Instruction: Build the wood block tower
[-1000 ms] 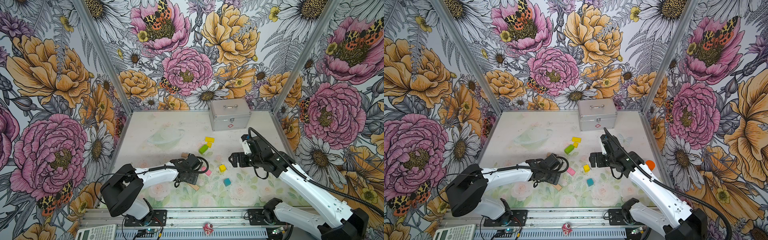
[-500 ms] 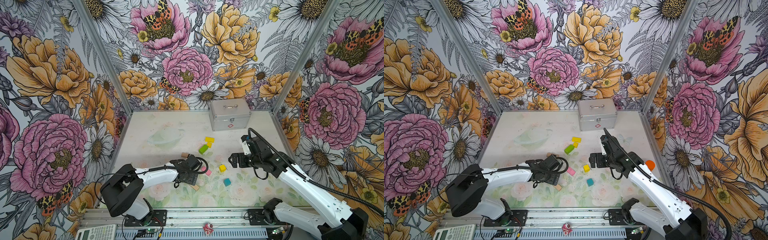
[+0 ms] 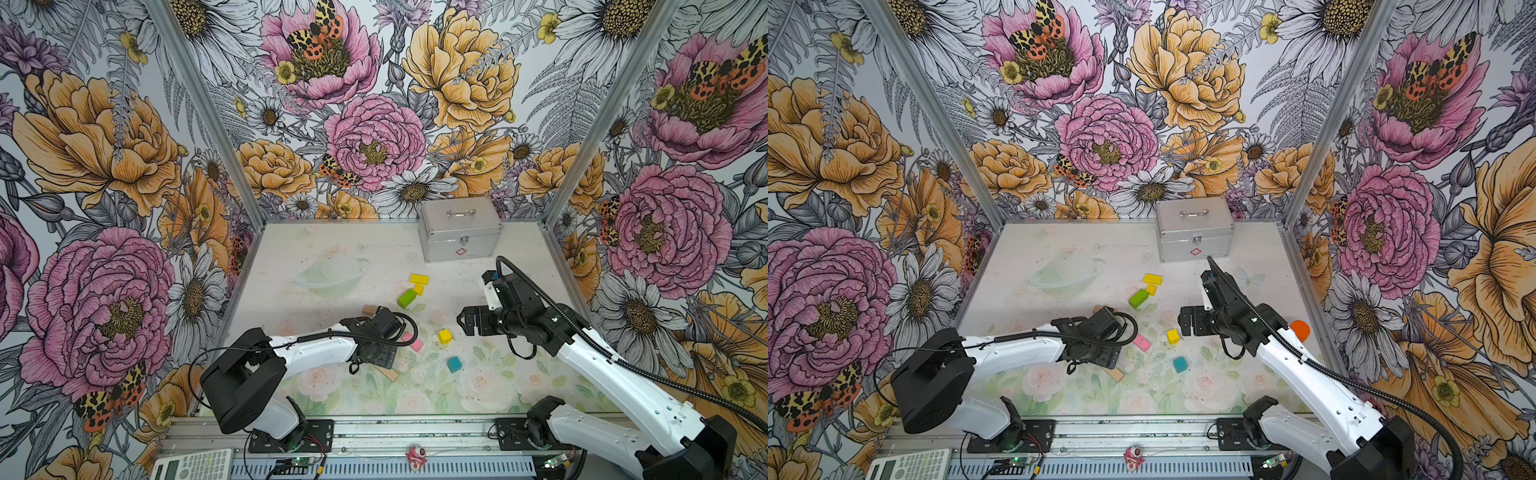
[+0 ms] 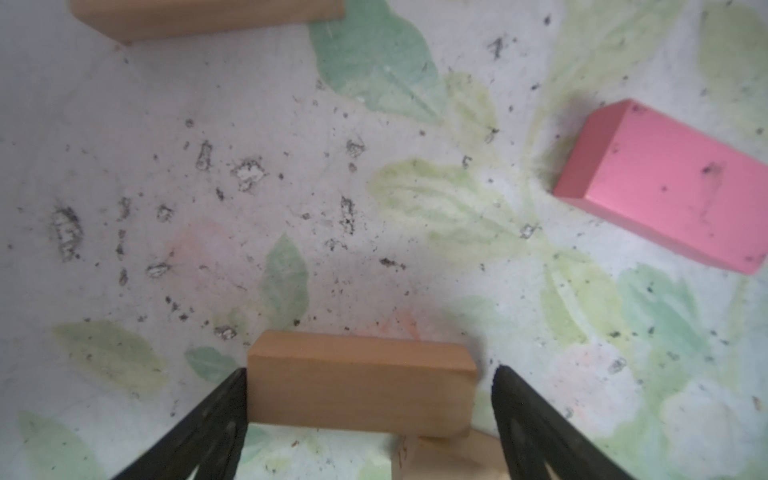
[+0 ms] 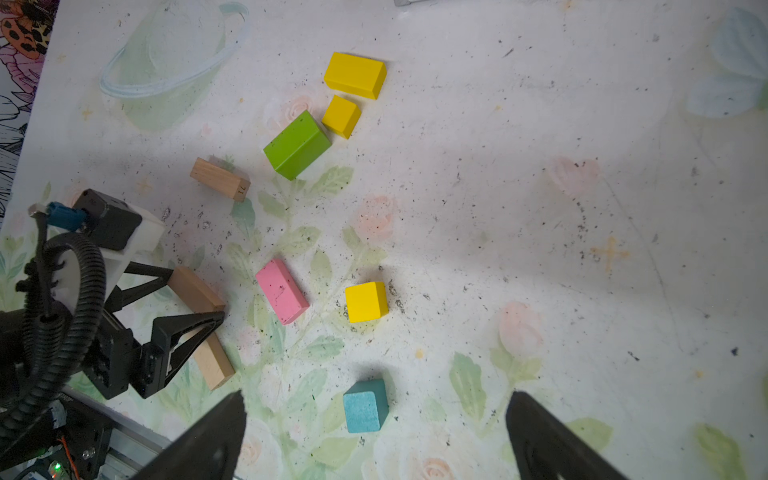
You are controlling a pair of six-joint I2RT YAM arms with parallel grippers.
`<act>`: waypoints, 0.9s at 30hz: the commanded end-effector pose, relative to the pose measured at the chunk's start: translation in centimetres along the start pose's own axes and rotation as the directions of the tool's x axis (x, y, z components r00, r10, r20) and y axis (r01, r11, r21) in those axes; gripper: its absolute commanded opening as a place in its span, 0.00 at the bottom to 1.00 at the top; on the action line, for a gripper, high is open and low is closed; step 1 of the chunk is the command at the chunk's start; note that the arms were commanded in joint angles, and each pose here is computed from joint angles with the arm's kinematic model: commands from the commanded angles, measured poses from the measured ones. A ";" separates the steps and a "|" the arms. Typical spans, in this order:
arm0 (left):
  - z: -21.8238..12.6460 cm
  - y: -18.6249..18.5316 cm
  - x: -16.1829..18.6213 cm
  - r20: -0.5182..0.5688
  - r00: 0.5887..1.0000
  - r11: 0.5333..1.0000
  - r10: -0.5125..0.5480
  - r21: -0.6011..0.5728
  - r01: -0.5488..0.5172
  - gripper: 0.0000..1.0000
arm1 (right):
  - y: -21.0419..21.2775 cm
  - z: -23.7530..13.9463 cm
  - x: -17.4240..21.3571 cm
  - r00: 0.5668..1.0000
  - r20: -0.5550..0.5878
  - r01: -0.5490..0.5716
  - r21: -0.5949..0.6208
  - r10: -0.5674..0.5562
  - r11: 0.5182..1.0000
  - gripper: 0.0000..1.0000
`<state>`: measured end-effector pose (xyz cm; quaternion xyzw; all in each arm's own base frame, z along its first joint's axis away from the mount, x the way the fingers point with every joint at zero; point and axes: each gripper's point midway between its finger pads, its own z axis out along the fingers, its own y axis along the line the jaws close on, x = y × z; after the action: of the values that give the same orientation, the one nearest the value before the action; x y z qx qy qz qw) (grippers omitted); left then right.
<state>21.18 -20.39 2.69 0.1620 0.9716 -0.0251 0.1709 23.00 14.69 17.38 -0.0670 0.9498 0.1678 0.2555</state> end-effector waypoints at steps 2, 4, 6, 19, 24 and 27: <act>-0.2 -0.3 -1.0 0.014 1.000 1.000 0.013 0.009 -0.014 0.90 | 0.1 -0.2 -0.1 1.000 0.015 0.001 0.000 -0.001 1.000 1.00; 0.0 -0.2 -0.8 0.005 1.000 1.000 0.015 0.006 -0.015 0.89 | 0.1 -0.2 0.0 1.000 0.013 0.001 0.000 -0.001 1.000 1.00; 0.1 -0.2 -0.7 0.000 1.000 1.000 0.013 0.004 -0.013 0.89 | 0.1 -0.2 -0.1 1.000 0.014 0.001 0.000 -0.001 1.000 1.00; 0.3 0.2 -0.9 -0.005 1.000 1.000 0.003 -0.008 -0.003 0.74 | 0.1 0.0 -0.3 1.000 0.010 0.004 0.007 -0.004 1.000 1.00; -0.2 0.7 -1.6 0.003 1.000 1.000 -0.020 -0.021 0.021 0.73 | 0.1 -0.1 -0.3 1.000 0.012 0.004 0.007 -0.004 1.000 1.00; -1.0 0.9 -2.6 0.020 0.999 0.999 -0.040 -0.020 0.041 0.73 | 0.1 -0.1 -0.4 1.000 0.015 0.004 0.007 -0.004 1.000 1.00</act>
<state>22.20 -19.96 2.93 0.1540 0.9742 -0.0147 0.1642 23.00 14.69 17.36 -0.0671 0.9499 0.1674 0.2553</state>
